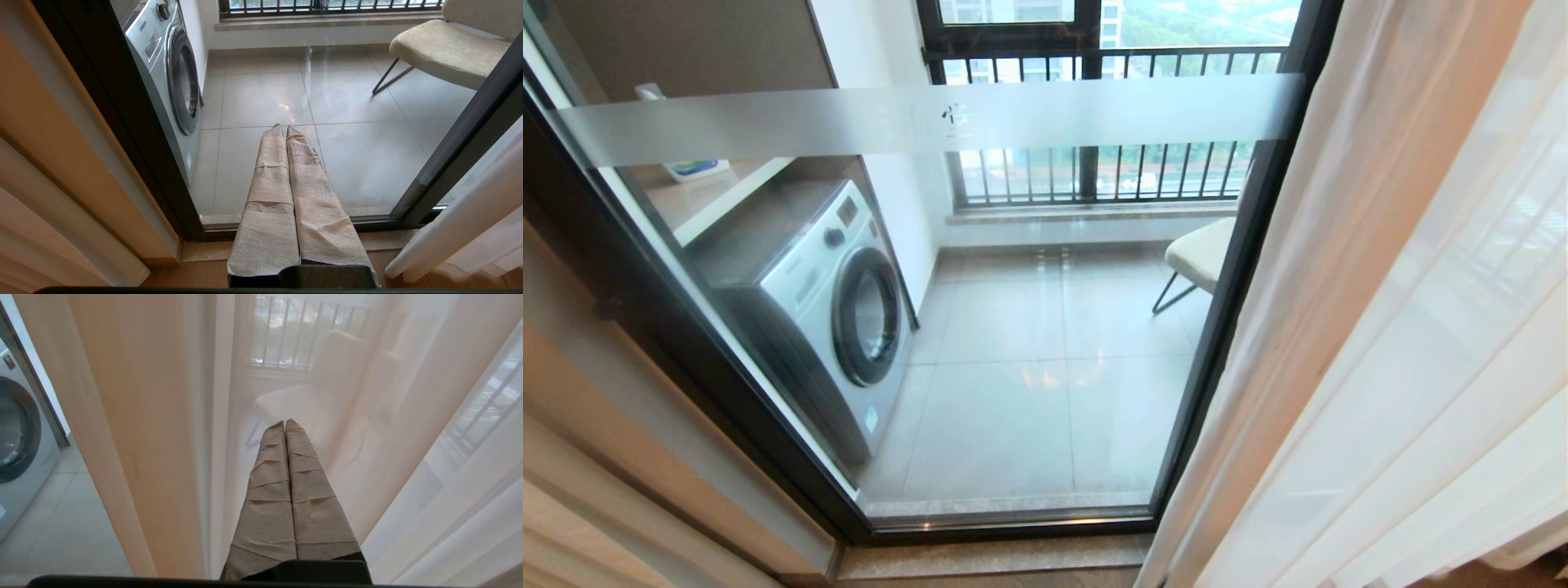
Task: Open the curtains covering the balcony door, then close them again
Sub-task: Close the inner curtains on both sides
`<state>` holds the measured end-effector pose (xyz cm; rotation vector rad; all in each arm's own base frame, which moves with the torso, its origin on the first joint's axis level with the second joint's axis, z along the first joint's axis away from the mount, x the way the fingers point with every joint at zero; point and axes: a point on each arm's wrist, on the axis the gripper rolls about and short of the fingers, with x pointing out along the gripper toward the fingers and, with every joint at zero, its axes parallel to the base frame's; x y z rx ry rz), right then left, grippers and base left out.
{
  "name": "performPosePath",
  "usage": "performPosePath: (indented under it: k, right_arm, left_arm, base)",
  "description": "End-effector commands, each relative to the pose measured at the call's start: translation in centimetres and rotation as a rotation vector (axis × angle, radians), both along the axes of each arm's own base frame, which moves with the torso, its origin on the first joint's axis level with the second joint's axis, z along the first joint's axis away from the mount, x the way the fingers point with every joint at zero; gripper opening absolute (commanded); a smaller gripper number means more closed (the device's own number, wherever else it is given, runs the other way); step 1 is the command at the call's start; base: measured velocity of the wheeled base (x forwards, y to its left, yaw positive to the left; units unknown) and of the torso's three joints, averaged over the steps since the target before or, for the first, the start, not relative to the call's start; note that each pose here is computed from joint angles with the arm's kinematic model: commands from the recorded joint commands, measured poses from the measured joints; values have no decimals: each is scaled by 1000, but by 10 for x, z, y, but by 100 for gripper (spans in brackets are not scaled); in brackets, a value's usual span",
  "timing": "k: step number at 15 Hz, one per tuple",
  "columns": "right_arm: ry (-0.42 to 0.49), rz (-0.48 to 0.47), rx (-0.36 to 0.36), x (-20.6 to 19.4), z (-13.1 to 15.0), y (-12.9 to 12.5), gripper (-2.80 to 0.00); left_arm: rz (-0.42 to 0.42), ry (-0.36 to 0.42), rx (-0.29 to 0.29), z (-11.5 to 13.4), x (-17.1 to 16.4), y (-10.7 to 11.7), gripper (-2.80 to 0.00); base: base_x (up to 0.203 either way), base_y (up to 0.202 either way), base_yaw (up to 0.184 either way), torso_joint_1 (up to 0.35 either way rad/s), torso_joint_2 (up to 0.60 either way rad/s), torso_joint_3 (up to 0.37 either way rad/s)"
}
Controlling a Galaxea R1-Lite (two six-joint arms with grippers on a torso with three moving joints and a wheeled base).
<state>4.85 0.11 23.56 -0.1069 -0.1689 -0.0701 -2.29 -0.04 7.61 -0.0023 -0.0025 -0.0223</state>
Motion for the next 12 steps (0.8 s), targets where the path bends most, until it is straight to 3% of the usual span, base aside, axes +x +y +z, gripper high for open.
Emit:
performPosePath:
  k: [1, 4, 12]
  right_arm:
    - [6, -28, 0, -16, -15, -3, -280]
    - [102, -26, 3, -38, -41, -4, -280]
    - [229, -39, 18, -54, -141, -4, -280]
  left_arm:
    - [-1, 0, -1, 0, 0, 0, -280]
    - [-1, 0, -1, 0, 0, 0, -280]
    - [-1, 0, -1, 0, 0, 0, -280]
  base:
    - [0, 0, 0, 0, 0, 0]
    - [0, 0, 0, 0, 0, 0]
    - [0, 0, 0, 0, 0, 0]
